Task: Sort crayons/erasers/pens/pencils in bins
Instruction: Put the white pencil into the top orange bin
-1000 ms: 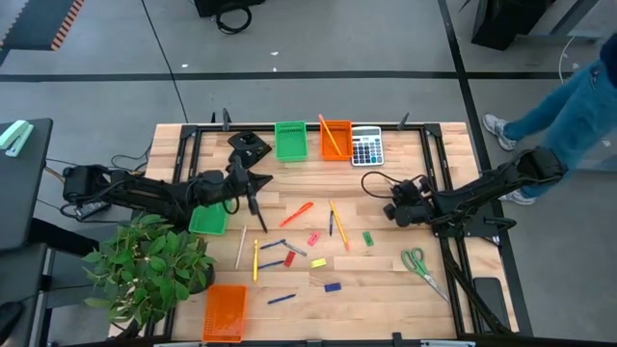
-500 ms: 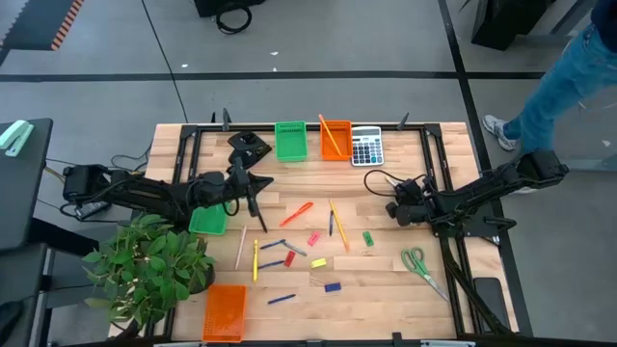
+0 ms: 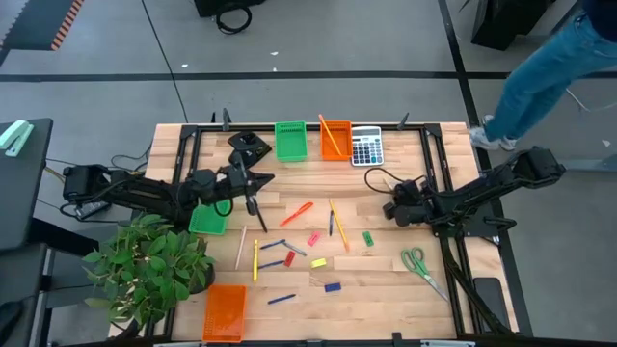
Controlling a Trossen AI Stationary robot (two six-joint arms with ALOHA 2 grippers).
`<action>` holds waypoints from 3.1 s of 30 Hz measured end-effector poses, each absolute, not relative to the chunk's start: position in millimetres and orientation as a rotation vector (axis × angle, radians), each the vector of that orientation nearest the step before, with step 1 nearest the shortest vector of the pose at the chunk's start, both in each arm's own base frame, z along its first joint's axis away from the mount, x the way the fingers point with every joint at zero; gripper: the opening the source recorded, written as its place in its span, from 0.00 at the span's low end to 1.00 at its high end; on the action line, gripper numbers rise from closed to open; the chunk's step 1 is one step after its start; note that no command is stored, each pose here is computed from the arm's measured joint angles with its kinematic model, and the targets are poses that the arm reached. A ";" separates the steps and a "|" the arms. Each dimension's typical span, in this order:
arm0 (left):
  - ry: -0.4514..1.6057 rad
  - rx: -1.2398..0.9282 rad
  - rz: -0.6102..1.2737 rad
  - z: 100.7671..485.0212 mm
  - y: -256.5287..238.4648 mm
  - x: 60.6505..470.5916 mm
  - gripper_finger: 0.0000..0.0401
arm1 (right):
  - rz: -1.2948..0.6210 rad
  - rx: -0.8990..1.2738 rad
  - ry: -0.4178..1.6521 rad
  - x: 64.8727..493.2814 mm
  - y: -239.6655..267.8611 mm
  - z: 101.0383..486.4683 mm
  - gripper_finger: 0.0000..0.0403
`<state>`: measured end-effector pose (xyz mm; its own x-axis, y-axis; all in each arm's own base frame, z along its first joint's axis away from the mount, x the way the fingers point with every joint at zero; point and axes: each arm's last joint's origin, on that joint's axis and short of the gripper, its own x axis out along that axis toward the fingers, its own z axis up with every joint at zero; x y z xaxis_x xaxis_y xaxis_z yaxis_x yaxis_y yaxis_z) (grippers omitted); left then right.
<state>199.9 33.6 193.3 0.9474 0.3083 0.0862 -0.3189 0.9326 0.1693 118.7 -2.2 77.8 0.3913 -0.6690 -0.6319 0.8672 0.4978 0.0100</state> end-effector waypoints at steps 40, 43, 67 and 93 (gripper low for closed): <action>-0.077 0.246 0.327 196.1 33.8 199.6 0.07 | -0.960 0.191 0.196 246.3 -62.0 174.7 0.09; -0.077 0.243 0.327 196.0 33.8 199.6 0.07 | -0.936 0.156 0.211 259.6 -84.8 184.6 0.09; -0.055 0.219 0.323 193.5 33.9 199.8 0.06 | -0.762 0.106 0.319 330.6 -241.6 164.8 0.09; -0.053 0.269 0.331 194.2 35.0 199.5 0.07 | -0.921 0.209 0.433 331.4 -231.5 142.4 0.12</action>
<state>199.5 35.0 194.2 0.9446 0.3139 0.0955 -0.3280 0.9105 0.2517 331.4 -231.5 142.4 0.5272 -0.7225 -0.4472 0.8052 0.5929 -0.0087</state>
